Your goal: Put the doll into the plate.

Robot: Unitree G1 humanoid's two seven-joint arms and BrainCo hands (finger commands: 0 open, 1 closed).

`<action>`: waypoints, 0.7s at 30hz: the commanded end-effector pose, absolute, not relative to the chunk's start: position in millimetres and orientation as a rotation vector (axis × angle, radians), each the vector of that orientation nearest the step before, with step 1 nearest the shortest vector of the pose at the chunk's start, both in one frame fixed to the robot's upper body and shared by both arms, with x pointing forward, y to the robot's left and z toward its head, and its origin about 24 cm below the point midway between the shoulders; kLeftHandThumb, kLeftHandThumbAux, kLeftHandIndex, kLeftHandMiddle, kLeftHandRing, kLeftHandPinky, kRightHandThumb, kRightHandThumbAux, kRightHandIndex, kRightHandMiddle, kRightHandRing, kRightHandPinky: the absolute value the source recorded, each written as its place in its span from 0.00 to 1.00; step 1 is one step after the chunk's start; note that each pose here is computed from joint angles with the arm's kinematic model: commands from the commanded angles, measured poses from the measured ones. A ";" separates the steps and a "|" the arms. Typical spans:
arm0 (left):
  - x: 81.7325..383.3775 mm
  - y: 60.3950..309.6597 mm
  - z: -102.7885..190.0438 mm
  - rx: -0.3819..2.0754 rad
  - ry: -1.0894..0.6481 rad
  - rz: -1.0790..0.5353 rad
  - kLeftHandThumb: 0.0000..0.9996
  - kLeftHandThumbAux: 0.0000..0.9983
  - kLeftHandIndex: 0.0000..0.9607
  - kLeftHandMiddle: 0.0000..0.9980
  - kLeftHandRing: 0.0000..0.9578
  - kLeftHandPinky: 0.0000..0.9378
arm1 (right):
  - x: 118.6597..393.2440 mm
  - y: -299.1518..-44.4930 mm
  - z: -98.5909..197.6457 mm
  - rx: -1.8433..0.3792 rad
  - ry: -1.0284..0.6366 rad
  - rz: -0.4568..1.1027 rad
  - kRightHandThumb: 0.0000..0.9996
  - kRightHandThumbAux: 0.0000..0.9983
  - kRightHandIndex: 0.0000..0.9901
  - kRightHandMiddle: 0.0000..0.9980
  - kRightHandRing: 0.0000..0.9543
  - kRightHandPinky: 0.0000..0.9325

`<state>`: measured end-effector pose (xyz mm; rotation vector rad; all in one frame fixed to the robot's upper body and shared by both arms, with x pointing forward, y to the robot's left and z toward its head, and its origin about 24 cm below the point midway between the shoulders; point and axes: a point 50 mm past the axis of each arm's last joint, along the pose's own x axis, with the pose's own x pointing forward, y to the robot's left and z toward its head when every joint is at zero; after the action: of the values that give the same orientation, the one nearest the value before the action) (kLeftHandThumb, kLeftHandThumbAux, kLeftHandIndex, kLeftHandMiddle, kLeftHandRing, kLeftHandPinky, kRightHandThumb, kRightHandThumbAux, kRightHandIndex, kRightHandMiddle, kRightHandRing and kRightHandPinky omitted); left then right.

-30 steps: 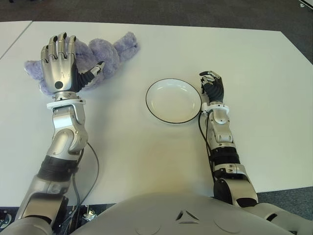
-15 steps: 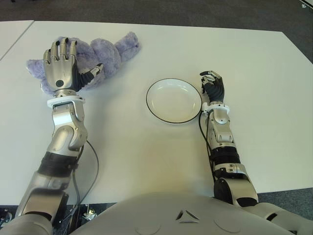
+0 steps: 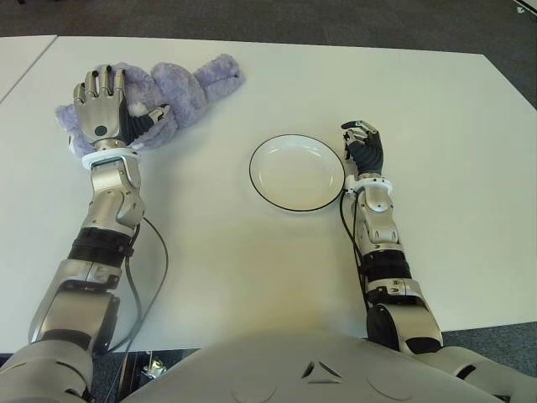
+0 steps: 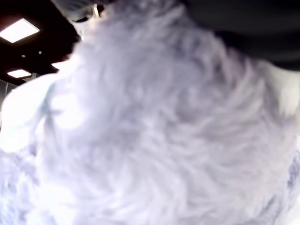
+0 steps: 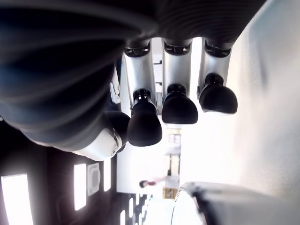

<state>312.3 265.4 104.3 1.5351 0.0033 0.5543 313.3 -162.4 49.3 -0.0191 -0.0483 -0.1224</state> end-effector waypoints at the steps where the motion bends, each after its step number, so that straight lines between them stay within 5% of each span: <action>1: 313.9 268.1 94.9 1.515 0.046 0.553 0.09 0.17 0.00 0.00 0.00 0.00 | 293.8 -163.2 3.9 -0.012 0.149 -0.126 0.70 0.72 0.44 0.81 0.87 0.87; 21: 349.0 281.9 100.0 1.545 0.048 0.511 0.16 0.18 0.00 0.00 0.00 0.00 | 294.3 -163.0 2.4 -0.010 0.151 -0.109 0.71 0.72 0.45 0.82 0.87 0.89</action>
<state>346.7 280.1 108.1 1.5418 0.0369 0.5586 316.1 -160.6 49.8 -0.0187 -0.0587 -0.0995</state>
